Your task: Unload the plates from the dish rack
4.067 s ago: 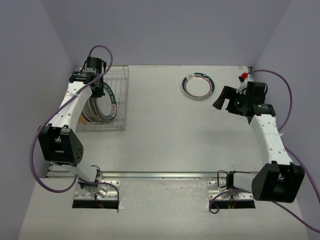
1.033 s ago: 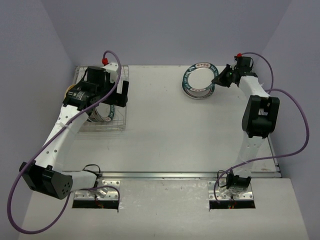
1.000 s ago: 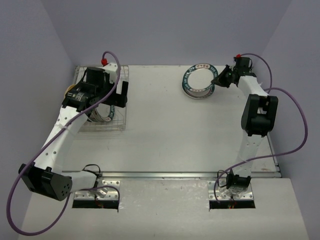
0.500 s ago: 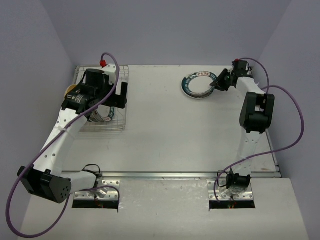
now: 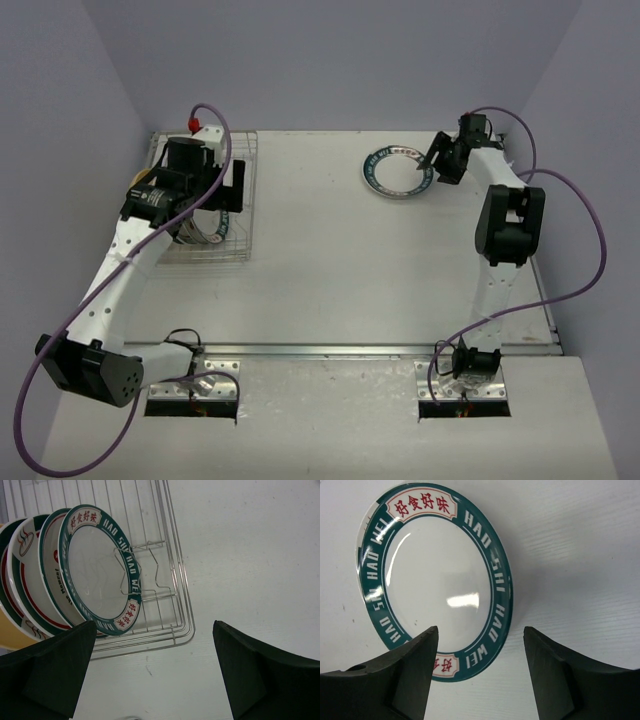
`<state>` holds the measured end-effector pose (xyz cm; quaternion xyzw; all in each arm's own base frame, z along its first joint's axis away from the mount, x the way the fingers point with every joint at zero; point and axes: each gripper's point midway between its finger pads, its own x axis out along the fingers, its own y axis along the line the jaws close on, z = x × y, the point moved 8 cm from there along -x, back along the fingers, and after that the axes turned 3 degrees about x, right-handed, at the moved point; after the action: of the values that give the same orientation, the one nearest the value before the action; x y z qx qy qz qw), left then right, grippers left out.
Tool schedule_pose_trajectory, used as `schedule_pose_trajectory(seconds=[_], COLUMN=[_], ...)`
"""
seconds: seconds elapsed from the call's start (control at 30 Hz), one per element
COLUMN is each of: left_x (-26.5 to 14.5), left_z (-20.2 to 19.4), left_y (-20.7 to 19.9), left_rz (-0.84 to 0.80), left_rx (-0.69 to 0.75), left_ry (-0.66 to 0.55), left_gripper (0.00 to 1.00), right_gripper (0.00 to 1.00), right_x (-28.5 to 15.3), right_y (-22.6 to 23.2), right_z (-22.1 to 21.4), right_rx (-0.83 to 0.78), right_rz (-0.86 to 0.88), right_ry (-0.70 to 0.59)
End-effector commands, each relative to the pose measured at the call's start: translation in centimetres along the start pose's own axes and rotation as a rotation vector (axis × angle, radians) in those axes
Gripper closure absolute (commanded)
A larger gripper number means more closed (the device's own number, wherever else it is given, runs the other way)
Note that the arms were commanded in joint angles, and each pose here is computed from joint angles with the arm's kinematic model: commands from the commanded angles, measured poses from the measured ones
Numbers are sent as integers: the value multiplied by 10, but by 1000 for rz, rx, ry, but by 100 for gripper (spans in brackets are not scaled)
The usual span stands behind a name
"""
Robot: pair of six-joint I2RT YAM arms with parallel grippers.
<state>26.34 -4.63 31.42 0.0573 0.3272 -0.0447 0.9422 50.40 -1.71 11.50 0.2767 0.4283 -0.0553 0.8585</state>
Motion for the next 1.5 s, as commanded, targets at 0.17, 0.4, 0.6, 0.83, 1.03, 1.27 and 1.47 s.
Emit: schedule_pose_trajectory(seconds=[0.17,0.4,0.6,0.83,1.03,1.27,1.47], left_x=[-20,-24,-14,15,32,53,67], left_z=[20,20,19,10,13,14,10], left_y=[24,40,48,49,53,59,69], left_rz=[199,294,300,307,345,392,411], left_rx=[-91,-94,-109,-97,-95,-111,-134], left_ry=[-138,-122,-89,22,43,78,113], left_gripper=[0,1,23,39,50,57,57], right_gripper=[25,24,21,1,1,1,1], right_x=[3,-34,-104,-160,-197,-222,-230], right_y=[28,57,69,53,31,21,21], right_z=[-5,-4,-7,-45,-89,-113,-116], right_rx=[-235,-313,-384,-421,-442,-450,-453], right_rz=[-125,-84,-27,10,44,85,96], right_ry=[-22,-79,-167,-187,-199,-240,-248])
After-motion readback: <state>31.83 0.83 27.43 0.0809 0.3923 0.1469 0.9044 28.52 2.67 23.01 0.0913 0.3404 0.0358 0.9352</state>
